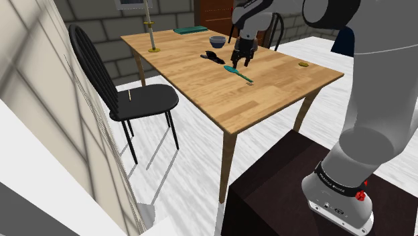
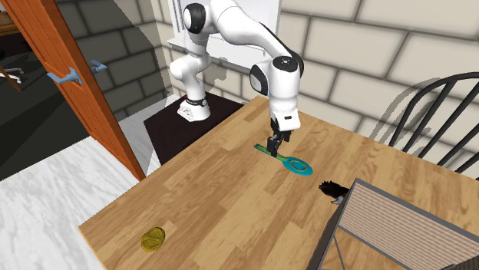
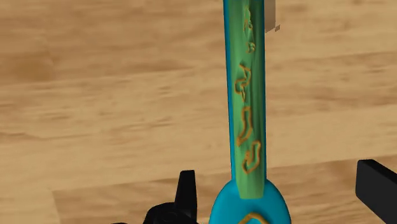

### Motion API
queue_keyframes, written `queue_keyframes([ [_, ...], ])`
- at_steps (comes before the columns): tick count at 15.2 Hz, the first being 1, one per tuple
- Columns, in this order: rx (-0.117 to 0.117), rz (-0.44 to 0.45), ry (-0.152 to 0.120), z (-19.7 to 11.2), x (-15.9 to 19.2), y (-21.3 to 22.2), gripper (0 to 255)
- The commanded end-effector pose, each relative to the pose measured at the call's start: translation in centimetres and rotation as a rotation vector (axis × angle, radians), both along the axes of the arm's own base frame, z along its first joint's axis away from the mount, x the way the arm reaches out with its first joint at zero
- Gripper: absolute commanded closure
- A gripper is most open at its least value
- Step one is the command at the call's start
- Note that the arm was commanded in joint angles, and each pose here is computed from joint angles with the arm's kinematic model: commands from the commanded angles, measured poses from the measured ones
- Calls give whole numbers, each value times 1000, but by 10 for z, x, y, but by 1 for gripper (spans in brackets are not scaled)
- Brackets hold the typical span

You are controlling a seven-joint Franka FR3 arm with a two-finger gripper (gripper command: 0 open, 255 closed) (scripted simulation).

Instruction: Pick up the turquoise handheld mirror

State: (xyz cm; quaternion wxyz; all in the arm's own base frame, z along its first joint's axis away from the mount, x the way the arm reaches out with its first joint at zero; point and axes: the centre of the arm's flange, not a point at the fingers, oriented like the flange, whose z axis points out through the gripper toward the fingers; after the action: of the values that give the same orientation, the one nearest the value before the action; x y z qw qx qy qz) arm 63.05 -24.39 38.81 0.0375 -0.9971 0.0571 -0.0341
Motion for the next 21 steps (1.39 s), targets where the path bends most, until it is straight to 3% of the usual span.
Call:
queue_keyframes([
  [1,1,3,1,-12,10,-4,0],
  [9,1,3,1,-46,10,-4,0],
  [10,1,2,1,-47,10,-4,255],
  [21,1,3,1,-36,10,-4,255],
])
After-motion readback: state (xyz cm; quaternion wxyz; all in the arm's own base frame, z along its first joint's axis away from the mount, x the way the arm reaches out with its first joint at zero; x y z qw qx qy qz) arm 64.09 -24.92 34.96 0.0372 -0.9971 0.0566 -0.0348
